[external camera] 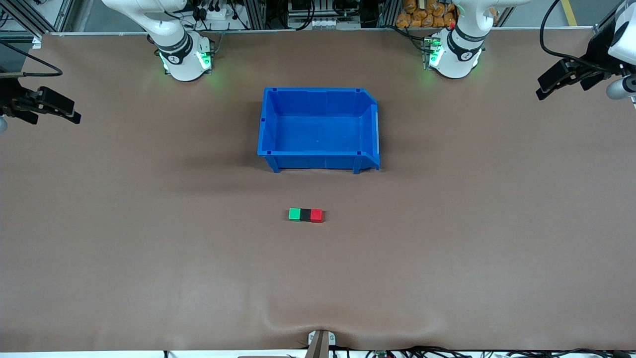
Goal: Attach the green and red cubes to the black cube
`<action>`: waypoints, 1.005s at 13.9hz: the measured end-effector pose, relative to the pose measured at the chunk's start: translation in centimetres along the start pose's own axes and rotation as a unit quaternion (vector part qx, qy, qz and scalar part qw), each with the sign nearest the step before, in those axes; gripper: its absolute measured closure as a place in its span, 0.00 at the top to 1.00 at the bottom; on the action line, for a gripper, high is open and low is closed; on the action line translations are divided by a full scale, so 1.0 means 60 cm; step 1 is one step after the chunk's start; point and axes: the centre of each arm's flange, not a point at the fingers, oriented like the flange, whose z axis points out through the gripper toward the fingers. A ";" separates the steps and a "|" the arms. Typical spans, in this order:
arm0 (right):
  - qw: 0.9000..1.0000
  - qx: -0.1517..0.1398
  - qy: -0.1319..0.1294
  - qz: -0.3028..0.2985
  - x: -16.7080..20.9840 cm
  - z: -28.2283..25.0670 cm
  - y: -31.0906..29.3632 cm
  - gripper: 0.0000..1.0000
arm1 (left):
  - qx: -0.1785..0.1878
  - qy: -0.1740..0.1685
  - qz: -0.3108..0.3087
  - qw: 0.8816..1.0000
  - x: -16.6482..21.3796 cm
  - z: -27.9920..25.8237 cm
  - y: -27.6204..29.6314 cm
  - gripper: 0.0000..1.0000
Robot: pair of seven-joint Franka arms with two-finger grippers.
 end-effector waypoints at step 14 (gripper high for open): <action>1.000 0.000 0.000 0.000 0.000 0.000 0.000 1.00 | 0.003 -0.013 0.016 1.000 0.004 0.006 0.000 1.00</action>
